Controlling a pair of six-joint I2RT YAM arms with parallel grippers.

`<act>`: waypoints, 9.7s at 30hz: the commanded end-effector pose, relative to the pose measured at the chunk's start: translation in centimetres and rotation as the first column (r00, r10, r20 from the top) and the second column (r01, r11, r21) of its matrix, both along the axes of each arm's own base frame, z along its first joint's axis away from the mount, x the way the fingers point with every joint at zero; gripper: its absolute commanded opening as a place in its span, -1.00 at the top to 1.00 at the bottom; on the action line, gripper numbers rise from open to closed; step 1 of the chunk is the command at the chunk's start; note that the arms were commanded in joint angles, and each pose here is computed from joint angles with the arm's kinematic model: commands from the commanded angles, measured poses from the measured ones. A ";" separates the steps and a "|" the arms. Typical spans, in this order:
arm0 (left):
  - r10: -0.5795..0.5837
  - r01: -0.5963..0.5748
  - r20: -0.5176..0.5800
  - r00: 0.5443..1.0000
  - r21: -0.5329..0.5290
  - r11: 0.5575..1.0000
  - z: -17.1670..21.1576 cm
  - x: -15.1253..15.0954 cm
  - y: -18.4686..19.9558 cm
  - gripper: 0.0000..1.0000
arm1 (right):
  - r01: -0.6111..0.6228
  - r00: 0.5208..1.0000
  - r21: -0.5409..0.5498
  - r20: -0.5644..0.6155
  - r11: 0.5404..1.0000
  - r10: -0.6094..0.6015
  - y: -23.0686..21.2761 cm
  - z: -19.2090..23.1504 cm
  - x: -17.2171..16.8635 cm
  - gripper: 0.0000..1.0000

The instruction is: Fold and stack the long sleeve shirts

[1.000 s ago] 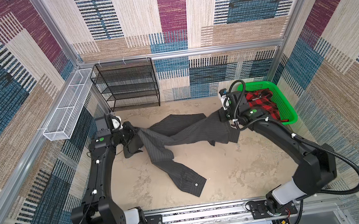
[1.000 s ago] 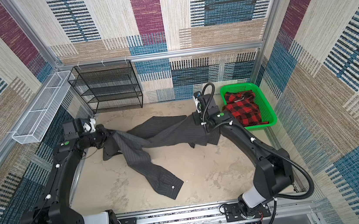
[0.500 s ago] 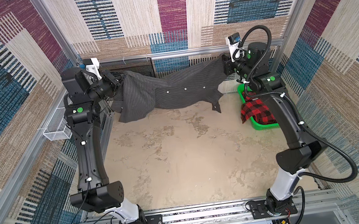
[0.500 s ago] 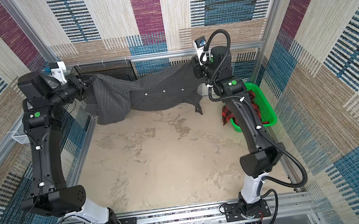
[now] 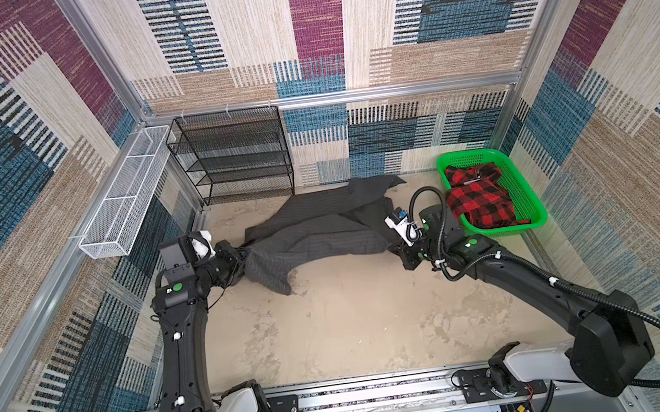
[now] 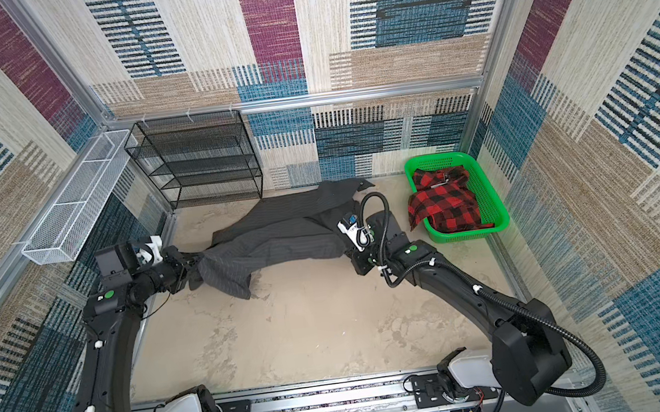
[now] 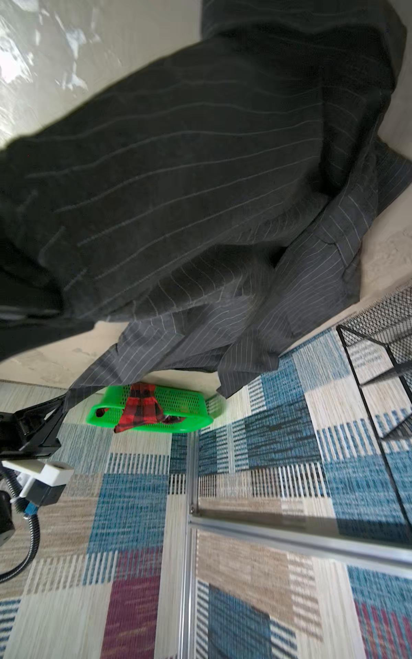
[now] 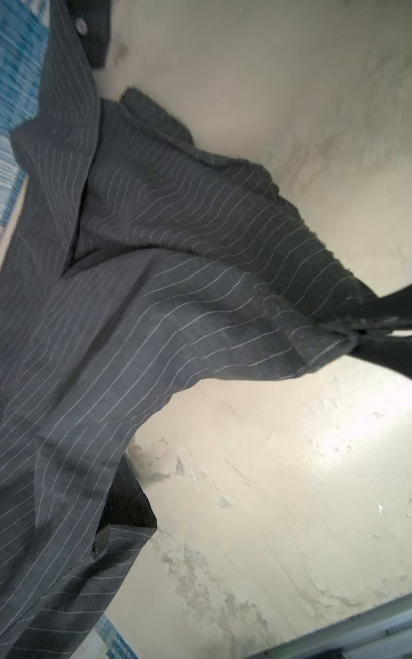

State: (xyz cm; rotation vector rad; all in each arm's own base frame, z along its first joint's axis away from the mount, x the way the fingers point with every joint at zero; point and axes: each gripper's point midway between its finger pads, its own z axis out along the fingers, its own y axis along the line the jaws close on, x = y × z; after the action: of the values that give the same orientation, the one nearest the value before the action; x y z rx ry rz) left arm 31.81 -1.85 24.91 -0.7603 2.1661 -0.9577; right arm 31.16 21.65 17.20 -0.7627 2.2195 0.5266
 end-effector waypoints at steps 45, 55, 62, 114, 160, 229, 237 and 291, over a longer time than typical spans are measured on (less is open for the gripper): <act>0.133 -0.019 -0.343 0.930 0.317 0.948 -9.4 11.0 8.2 -0.73 | 0.233 0.922 -0.358 -0.213 0.904 -0.322 -3.3 -9.1 7.9 0.20; 0.138 -0.020 -0.306 0.942 0.361 0.932 -7.9 1.9 6.3 -0.13 | 0.361 0.870 -0.165 -0.295 0.918 -0.395 -3.3 -5.6 2.2 0.10; 0.149 -0.033 -0.338 0.929 0.326 0.945 -11.3 -0.2 5.6 0.83 | 0.388 0.841 -0.058 -0.385 0.920 -0.379 -2.1 -7.7 -0.4 0.23; 0.194 -0.058 -0.448 0.873 0.300 0.952 -18.2 6.4 7.1 1.00 | 0.407 0.821 -0.207 -0.343 0.889 -0.456 -5.4 -12.9 1.2 0.95; 0.164 0.069 -0.494 0.854 0.420 0.905 -18.1 -7.2 2.6 0.07 | 0.201 0.935 -0.025 -0.293 0.979 -0.199 9.6 -5.2 -1.7 0.13; -0.179 0.225 -0.252 0.951 0.171 0.959 -6.0 -0.9 -5.4 1.00 | -0.101 0.972 0.238 -0.182 0.966 0.146 26.8 -1.8 -1.4 0.88; -0.125 0.200 -0.322 0.938 0.210 0.957 -7.4 -3.4 -3.9 0.18 | -0.097 0.973 0.227 -0.185 0.969 0.141 25.8 -1.4 -1.9 0.99; 0.425 -0.430 -0.252 0.870 0.036 0.902 -15.1 -4.2 3.8 1.00 | -0.172 0.960 0.262 -0.171 0.950 0.221 25.9 1.1 -3.3 1.00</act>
State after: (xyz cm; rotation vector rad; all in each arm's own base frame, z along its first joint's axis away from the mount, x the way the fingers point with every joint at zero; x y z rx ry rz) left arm 27.07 0.32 9.73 -1.4187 2.0784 -0.8032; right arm 28.19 47.06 16.22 -0.8230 2.2641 0.9411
